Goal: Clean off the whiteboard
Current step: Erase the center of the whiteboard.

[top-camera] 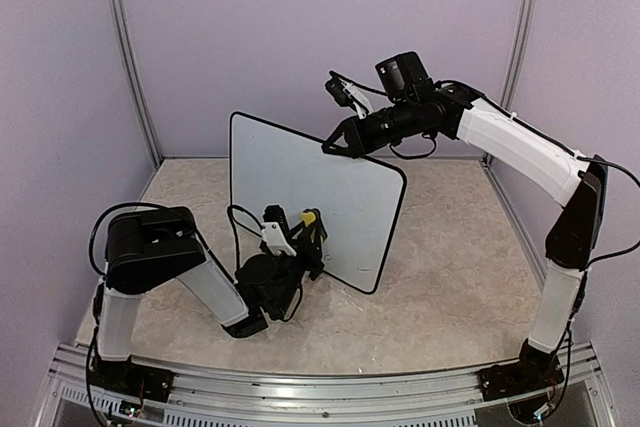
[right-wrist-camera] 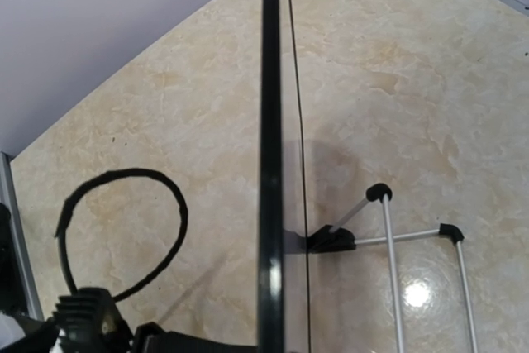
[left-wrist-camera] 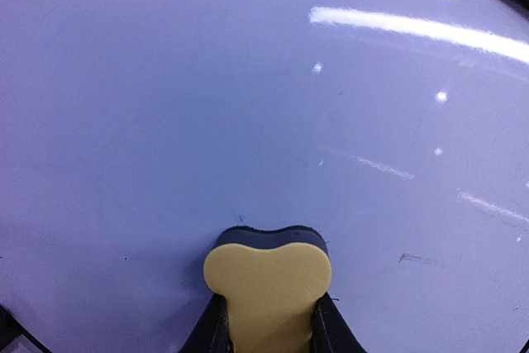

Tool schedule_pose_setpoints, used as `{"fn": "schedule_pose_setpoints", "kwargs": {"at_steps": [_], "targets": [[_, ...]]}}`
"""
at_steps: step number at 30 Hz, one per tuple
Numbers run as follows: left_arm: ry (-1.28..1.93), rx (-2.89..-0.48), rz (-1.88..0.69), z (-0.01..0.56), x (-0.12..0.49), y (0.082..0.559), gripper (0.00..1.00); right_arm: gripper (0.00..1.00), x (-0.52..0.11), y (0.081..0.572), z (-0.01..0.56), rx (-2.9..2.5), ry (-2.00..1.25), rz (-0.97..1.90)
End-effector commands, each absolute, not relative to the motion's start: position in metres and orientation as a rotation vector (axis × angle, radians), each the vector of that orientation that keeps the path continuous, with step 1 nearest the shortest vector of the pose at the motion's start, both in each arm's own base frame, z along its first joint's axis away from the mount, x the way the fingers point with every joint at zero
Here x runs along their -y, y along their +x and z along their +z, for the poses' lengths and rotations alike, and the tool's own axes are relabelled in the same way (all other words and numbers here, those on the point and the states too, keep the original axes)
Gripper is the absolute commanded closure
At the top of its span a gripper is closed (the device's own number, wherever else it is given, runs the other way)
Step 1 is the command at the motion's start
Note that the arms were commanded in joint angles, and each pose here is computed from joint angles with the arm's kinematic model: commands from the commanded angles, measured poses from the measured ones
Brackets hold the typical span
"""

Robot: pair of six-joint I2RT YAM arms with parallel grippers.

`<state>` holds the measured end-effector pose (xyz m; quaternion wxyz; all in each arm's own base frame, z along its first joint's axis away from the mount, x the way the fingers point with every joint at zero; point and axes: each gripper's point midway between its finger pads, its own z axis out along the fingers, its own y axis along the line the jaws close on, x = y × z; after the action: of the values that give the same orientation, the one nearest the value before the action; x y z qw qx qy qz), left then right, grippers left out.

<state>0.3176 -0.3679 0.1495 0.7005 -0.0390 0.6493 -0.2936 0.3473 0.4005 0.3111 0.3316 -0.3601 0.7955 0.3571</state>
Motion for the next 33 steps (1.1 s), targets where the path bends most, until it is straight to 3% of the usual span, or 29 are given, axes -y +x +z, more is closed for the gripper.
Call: {"fn": "schedule_pose_setpoints", "kwargs": {"at_steps": [1,10,18,24,33], "targets": [[-0.201,-1.223,-0.866,0.203,0.353,0.316,0.92,1.00,-0.404,0.286,0.222,-2.442,-1.090,1.042],[-0.091,-1.328,-0.823,0.141,0.394,0.292,0.92,1.00,-0.402,0.285,0.221,-2.452,-1.087,1.042],[-0.119,-1.456,-0.848,0.098,0.386,0.290,0.93,1.00,-0.403,0.286,0.227,-2.444,-1.081,1.047],[-0.077,-1.491,-1.052,0.104,0.409,0.284,0.95,1.00,-0.405,0.288,0.228,-2.447,-1.084,1.043],[-0.026,-1.612,-1.128,0.085,0.440,0.277,0.96,1.00,-0.408,0.294,0.242,-2.430,-1.084,1.027]]}}
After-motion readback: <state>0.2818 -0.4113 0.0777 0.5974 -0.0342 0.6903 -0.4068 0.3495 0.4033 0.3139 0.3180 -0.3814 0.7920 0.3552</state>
